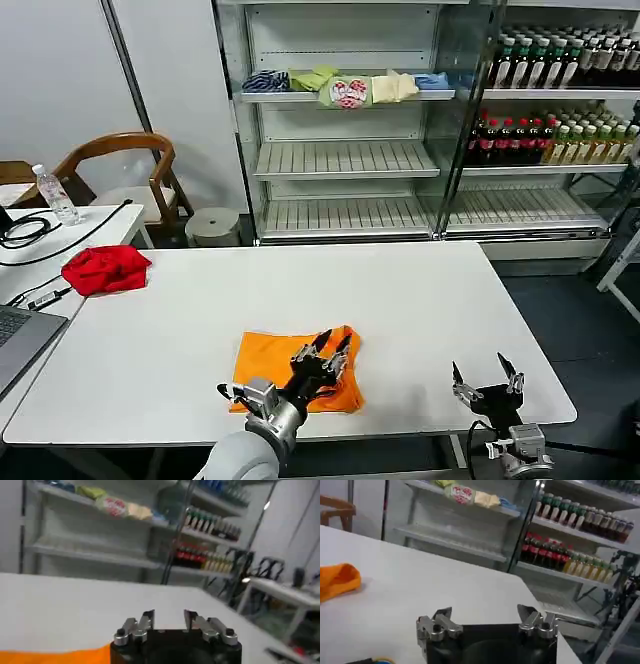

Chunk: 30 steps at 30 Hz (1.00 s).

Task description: Fold and organize the clothes.

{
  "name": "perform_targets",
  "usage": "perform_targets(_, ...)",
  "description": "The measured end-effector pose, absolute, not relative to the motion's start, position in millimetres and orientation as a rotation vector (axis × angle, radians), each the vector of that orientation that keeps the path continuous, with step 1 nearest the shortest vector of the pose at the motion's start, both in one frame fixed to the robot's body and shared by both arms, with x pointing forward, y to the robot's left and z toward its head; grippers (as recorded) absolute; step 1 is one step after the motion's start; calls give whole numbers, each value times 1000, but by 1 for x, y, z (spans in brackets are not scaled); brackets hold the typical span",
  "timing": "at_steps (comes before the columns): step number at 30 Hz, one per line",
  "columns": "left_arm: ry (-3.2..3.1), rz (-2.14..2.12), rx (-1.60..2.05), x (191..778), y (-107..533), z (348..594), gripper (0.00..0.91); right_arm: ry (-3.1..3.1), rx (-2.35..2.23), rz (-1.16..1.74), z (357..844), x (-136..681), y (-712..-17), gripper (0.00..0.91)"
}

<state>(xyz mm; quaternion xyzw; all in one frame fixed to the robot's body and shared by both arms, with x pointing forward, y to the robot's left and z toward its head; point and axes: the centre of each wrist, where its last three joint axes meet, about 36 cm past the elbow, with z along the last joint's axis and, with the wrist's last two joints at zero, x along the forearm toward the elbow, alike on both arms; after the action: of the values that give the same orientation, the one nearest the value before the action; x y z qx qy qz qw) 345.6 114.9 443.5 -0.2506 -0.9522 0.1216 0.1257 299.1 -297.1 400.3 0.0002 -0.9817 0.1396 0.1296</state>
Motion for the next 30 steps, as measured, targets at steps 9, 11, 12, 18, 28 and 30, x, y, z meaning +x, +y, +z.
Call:
perform_targets(9,-2885,338,-696,347,147,456,907,-2869,27,397,398,307,-292,907)
perform_targets(11,-2898,276,-614,351,164,452,907,-2876,33,393,399,309,-290,907)
perform_targets(12,-2896,244,-567,353,173,449,907,-2880,37,392,399,310,-289,907)
perform_targets(18,-2813,117,-301,361,210,429,907,-2895,56,387,400,317,-284,907)
perform_targets(28,-2687,20,-88,365,224,401,907,-2901,51,389,399,316,-284,907)
perform_targets(30,-2671,14,-65,365,225,397,907,-2901,50,387,399,315,-283,907)
